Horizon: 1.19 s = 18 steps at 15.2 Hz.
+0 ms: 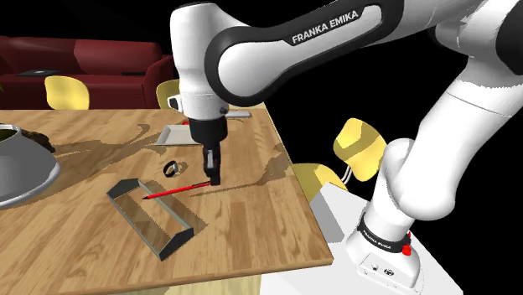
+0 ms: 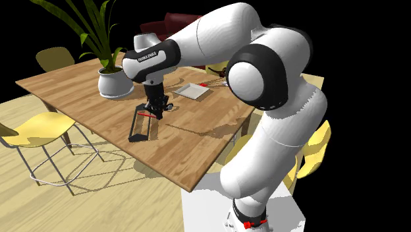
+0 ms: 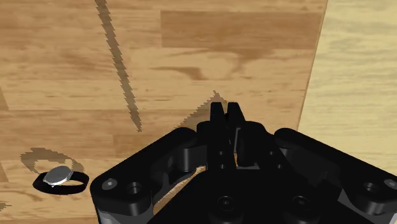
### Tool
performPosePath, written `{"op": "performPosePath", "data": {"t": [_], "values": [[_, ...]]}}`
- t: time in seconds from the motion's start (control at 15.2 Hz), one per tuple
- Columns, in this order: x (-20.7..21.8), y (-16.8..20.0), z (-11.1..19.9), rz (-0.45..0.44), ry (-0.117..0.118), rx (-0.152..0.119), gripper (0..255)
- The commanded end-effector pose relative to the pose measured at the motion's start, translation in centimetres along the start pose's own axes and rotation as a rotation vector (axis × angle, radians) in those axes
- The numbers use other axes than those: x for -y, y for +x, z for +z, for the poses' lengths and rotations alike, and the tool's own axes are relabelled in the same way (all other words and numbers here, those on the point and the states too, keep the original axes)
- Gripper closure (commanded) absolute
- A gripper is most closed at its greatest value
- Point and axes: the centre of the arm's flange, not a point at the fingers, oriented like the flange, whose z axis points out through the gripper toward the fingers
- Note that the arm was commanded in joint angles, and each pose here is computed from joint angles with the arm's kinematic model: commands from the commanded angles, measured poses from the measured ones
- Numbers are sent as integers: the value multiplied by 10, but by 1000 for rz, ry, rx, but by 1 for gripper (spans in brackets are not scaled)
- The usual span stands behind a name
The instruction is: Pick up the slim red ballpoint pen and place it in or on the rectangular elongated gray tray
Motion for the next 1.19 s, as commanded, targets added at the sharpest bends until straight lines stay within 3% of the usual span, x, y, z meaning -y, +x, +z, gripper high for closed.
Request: {"op": "performPosePath", "data": {"t": [0.0,0.46,1.12], "values": [[-7,25,2,0,0,0,255],[-26,118,-6,0,0,0,255],[-28,120,47,0,0,0,255]]}}
